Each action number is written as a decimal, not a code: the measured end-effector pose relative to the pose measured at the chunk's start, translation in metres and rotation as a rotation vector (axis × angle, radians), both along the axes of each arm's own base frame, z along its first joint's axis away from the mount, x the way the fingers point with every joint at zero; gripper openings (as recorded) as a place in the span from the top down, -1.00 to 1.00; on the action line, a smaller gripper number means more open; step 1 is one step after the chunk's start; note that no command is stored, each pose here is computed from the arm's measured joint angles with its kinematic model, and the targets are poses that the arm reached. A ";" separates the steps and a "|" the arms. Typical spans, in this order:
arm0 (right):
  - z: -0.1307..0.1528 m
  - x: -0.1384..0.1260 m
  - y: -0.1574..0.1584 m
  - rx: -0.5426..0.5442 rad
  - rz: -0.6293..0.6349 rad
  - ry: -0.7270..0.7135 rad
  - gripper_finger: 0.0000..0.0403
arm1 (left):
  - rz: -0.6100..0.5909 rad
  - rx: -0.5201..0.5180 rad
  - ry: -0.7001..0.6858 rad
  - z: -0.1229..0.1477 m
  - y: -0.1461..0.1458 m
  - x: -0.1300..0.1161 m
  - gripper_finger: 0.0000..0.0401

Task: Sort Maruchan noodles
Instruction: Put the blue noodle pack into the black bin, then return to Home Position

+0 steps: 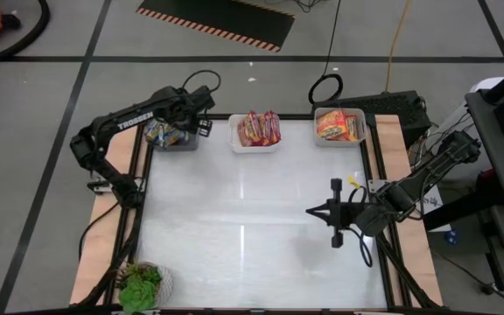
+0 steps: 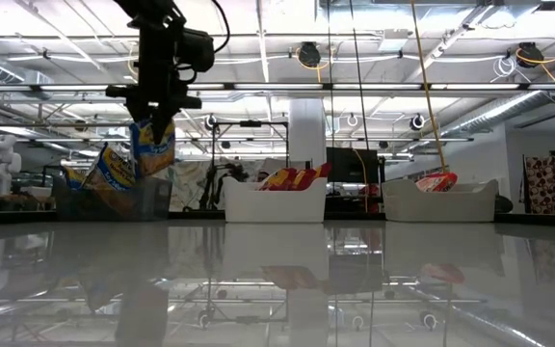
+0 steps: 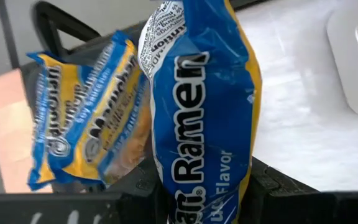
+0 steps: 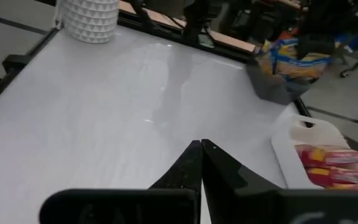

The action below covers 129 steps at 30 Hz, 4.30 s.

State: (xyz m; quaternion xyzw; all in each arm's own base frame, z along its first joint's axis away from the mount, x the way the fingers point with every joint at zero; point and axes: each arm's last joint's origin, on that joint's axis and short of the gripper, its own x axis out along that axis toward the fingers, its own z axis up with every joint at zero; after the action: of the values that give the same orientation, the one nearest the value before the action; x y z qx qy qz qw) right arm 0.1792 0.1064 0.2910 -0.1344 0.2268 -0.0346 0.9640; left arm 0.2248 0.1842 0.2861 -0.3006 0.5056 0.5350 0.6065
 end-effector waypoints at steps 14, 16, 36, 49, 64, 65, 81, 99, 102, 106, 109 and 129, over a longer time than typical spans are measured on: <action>0.000 0.000 0.001 0.017 0.021 0.006 1.00 | 0.015 -0.030 0.009 -0.001 0.004 -0.006 0.34; 0.000 0.000 0.001 0.017 0.021 0.007 1.00 | 0.033 -0.047 0.028 -0.001 0.006 -0.011 0.33; 0.000 0.000 0.001 0.017 0.021 0.007 1.00 | 0.069 -0.097 0.036 -0.012 0.022 -0.029 0.31; 0.000 0.000 0.001 0.017 0.022 0.007 1.00 | 0.075 -0.071 0.072 -0.038 0.029 -0.039 0.22; 0.000 0.000 0.001 -0.033 0.045 0.014 1.00 | 0.007 -0.020 0.109 -0.026 0.013 -0.036 -0.59; 0.000 0.000 0.001 -0.042 0.049 0.015 1.00 | -0.004 0.005 0.104 -0.021 0.009 -0.036 -0.59; 0.002 0.001 0.001 -0.014 0.036 -0.018 1.00 | -0.425 0.438 -0.355 0.013 -0.132 -0.036 -0.52; -0.023 0.004 -0.004 -0.011 0.035 -0.121 1.00 | -0.848 0.783 -0.682 -0.035 -0.204 -0.047 0.97; -0.024 0.002 -0.007 -0.037 0.030 -0.123 1.00 | -0.864 0.806 -0.727 -0.041 -0.205 -0.047 0.97; -0.028 -0.001 -0.013 -0.063 0.011 -0.126 1.00 | -0.908 0.785 -0.795 -0.044 -0.207 -0.046 0.98; -0.032 -0.004 -0.017 -0.066 0.012 -0.159 1.00 | -0.906 0.753 -0.822 -0.049 -0.208 -0.047 0.98; -0.047 -0.024 -0.028 -0.087 0.095 -0.264 1.00 | -0.819 0.691 -0.853 -0.054 -0.209 -0.048 0.98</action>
State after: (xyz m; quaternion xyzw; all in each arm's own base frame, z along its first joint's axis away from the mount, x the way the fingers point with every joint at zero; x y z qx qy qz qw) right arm 0.1554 0.0780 0.2443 -0.1809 0.0898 -0.0162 0.9793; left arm 0.1770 -0.0248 0.2320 -0.0586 0.0957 0.2279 0.9672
